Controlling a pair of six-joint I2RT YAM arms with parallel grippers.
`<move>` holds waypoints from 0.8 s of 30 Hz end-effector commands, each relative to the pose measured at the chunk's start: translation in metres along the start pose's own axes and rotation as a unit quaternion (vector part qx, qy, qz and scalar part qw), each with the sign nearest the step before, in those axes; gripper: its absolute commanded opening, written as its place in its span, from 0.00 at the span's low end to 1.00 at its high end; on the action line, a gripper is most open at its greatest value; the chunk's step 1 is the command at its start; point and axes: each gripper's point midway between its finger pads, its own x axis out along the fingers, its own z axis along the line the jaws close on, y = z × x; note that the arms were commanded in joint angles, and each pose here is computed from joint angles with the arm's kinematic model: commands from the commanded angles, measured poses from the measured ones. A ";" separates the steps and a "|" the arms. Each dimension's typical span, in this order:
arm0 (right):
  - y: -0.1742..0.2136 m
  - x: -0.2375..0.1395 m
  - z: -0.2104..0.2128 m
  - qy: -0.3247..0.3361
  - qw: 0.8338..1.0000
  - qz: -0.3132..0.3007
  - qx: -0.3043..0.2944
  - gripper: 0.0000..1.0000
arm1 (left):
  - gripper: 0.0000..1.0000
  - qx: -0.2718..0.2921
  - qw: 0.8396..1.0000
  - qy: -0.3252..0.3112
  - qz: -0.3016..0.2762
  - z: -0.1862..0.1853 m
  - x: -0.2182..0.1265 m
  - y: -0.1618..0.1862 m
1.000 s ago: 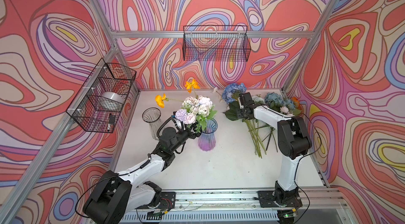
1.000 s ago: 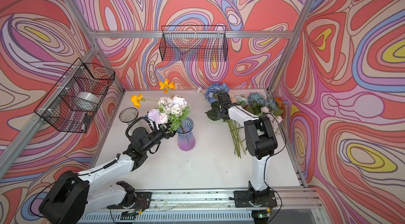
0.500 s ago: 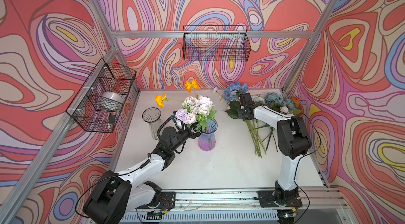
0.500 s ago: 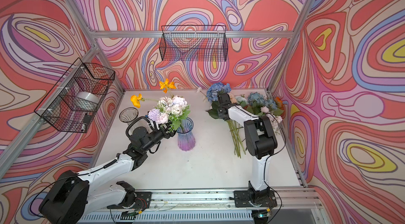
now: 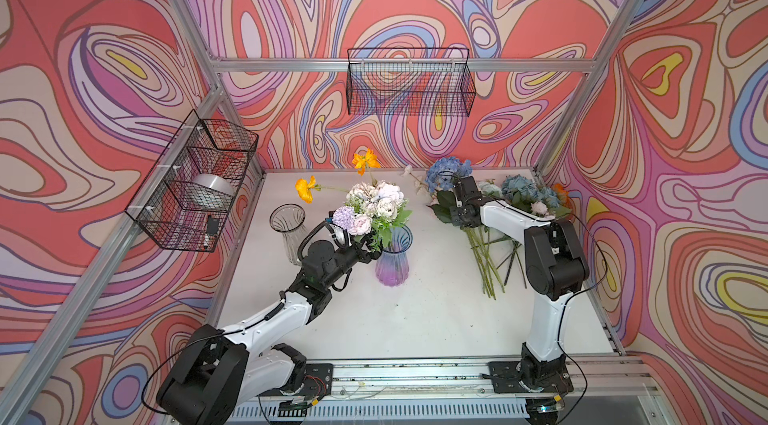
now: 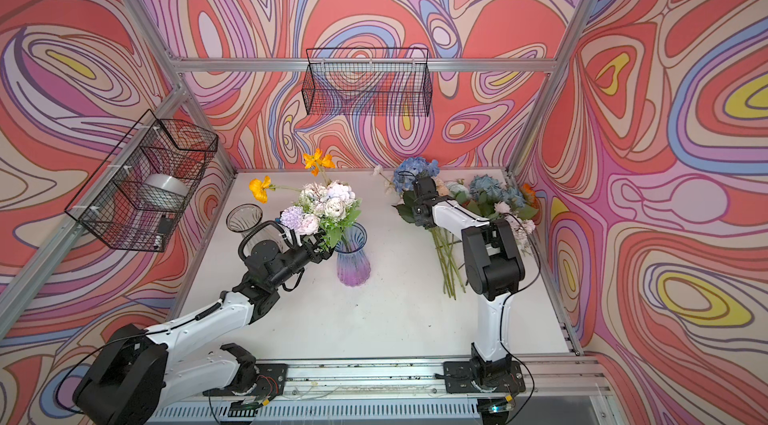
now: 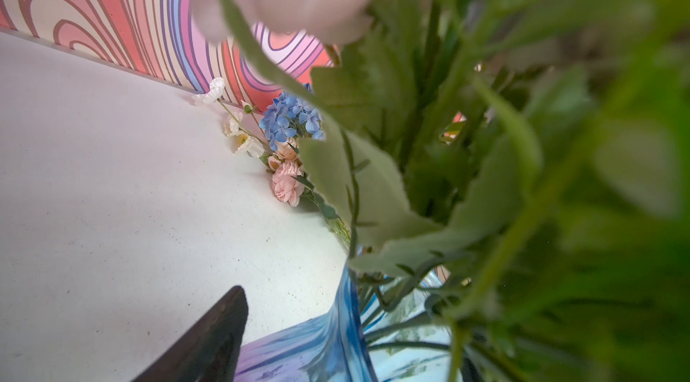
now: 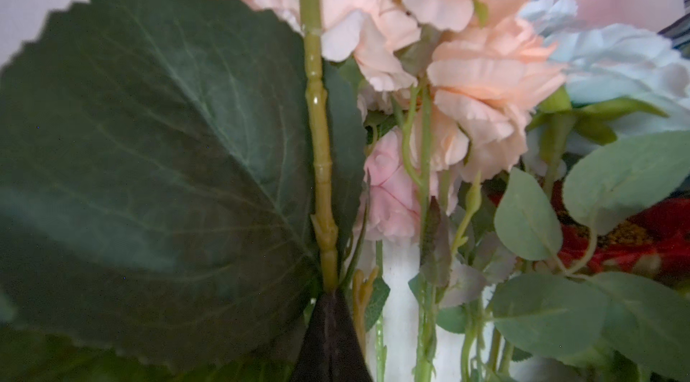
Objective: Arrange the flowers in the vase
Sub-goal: 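Close right gripper on the blue hydrangea stem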
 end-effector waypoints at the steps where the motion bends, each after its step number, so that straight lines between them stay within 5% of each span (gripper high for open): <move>1: -0.003 -0.017 0.010 -0.049 0.998 -0.007 0.039 0.00 | 0.87 0.011 1.000 0.013 -0.024 -0.013 0.001 -0.017; 12: -0.010 -0.067 0.056 -0.220 0.961 -0.023 0.166 0.00 | 0.87 0.007 1.000 0.017 -0.025 -0.013 0.002 -0.016; 16: -0.002 -0.076 0.038 -0.170 0.977 -0.024 0.128 0.00 | 0.87 0.008 0.999 0.019 -0.027 -0.015 0.000 -0.017; 21: 0.026 -0.078 0.005 -0.081 0.994 0.010 0.077 0.27 | 0.87 0.008 0.999 0.019 -0.027 -0.015 0.000 -0.018; 24: 0.044 -0.074 -0.006 -0.051 0.997 0.026 0.059 0.31 | 0.87 0.009 0.999 0.019 -0.028 -0.016 -0.001 -0.018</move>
